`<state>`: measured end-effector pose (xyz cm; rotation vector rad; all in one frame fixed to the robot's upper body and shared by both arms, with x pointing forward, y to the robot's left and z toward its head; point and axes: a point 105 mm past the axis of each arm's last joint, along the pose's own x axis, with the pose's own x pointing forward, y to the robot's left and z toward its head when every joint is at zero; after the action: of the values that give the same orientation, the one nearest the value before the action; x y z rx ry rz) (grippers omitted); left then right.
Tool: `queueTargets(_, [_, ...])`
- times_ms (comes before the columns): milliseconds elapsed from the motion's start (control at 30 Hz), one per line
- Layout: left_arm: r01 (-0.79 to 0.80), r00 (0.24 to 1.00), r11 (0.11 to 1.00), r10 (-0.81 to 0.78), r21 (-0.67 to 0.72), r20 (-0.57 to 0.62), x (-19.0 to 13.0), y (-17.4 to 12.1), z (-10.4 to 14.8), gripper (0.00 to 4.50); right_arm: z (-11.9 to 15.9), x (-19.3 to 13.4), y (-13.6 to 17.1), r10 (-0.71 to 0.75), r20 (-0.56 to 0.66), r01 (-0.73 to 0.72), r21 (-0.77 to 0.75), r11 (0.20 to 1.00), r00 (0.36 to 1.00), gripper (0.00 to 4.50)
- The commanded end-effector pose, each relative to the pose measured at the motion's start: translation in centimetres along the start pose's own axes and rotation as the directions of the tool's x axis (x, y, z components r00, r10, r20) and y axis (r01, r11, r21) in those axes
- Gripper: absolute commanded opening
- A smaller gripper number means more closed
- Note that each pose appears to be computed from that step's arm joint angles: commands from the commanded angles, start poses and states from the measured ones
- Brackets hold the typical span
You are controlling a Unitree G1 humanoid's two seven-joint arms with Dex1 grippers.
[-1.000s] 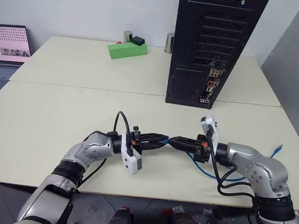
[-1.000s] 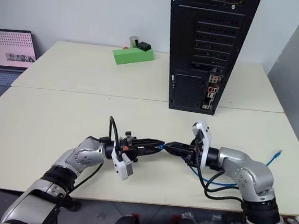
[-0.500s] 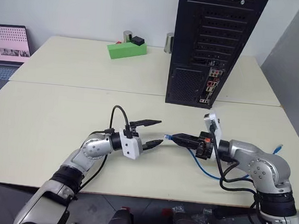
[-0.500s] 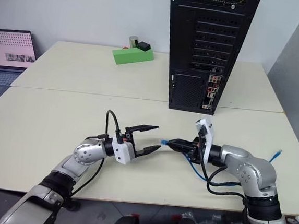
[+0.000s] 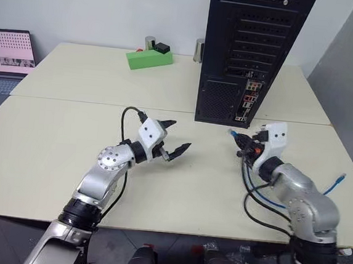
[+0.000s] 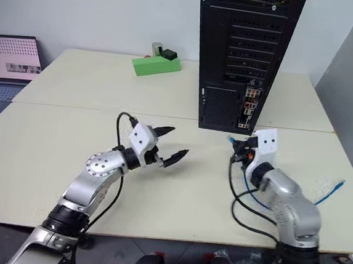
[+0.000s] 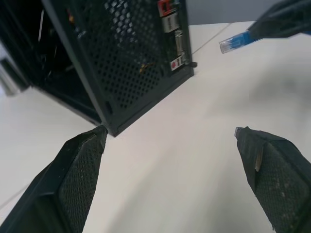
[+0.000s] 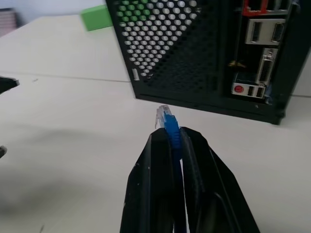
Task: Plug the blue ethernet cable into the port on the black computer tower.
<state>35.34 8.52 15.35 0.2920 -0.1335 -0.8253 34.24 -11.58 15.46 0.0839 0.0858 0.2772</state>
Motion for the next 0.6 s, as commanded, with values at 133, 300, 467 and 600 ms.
queueTargets(133, [-0.036, 0.998, 0.999, 0.035, 0.031, 0.044, 1.2, 0.4, 2.8, 4.48, 2.8, 0.5, 0.5, -0.226, 0.137, 0.225, 0.024, 0.974, 0.964, 0.00])
queueTargets(300, [-0.062, 0.997, 0.998, 0.062, -0.004, 0.041, 1.7, 0.8, 3.2, 4.48, 3.7, 1.0, 0.2, -0.344, 0.184, 0.330, 0.099, 0.939, 0.921, 0.00])
queueTargets(467, [-0.052, 0.998, 0.998, 0.053, -0.041, 0.028, 2.0, 0.9, 3.5, 4.48, 4.4, 1.4, 0.8, -0.358, 0.214, 0.338, 0.126, 0.933, 0.909, 0.00])
queueTargets(600, [0.023, 1.000, 0.998, -0.022, -0.065, 0.021, 2.3, 0.3, 4.0, 4.48, 5.0, 2.0, 0.9, -0.364, 0.242, 0.339, 0.137, 0.931, 0.900, 0.00])
